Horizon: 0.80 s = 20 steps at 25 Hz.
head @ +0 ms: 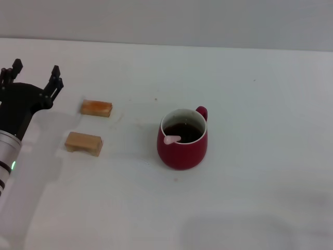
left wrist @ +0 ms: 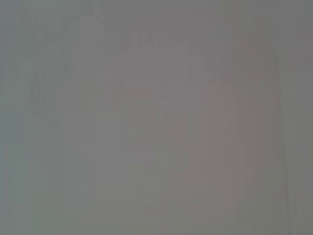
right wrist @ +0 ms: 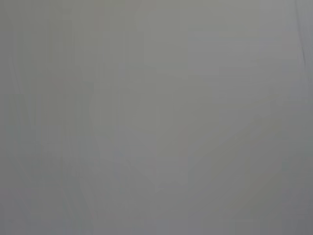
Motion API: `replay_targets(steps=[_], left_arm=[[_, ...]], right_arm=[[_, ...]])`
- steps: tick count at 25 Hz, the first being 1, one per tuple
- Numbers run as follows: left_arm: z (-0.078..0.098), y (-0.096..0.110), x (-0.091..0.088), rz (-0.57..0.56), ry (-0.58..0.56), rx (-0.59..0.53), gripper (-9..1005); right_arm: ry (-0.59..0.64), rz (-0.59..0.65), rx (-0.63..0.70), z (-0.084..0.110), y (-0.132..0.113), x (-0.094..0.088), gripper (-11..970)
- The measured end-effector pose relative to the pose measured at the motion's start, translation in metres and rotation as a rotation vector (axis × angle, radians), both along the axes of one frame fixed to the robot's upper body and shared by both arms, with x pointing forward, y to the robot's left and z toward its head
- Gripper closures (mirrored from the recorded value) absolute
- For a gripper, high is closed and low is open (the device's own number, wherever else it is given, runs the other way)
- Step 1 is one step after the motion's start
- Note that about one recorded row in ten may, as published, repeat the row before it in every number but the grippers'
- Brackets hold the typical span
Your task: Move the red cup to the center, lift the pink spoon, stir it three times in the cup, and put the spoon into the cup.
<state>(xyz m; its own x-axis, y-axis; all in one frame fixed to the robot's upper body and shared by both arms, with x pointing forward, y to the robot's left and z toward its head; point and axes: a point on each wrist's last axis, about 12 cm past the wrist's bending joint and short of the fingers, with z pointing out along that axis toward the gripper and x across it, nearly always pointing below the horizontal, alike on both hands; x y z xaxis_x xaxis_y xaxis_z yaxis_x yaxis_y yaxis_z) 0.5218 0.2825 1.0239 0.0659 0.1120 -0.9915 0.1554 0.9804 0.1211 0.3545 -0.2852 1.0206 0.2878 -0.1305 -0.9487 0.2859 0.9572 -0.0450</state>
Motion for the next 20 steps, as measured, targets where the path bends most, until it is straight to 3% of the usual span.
replay_targets(steps=[20], left_arm=[[0.002,-0.0039,0.0044,-0.012,0.001,-0.009,159]], right_arm=[[-0.033,0.021,-0.067,0.0035,-0.0056,0.0088,959]])
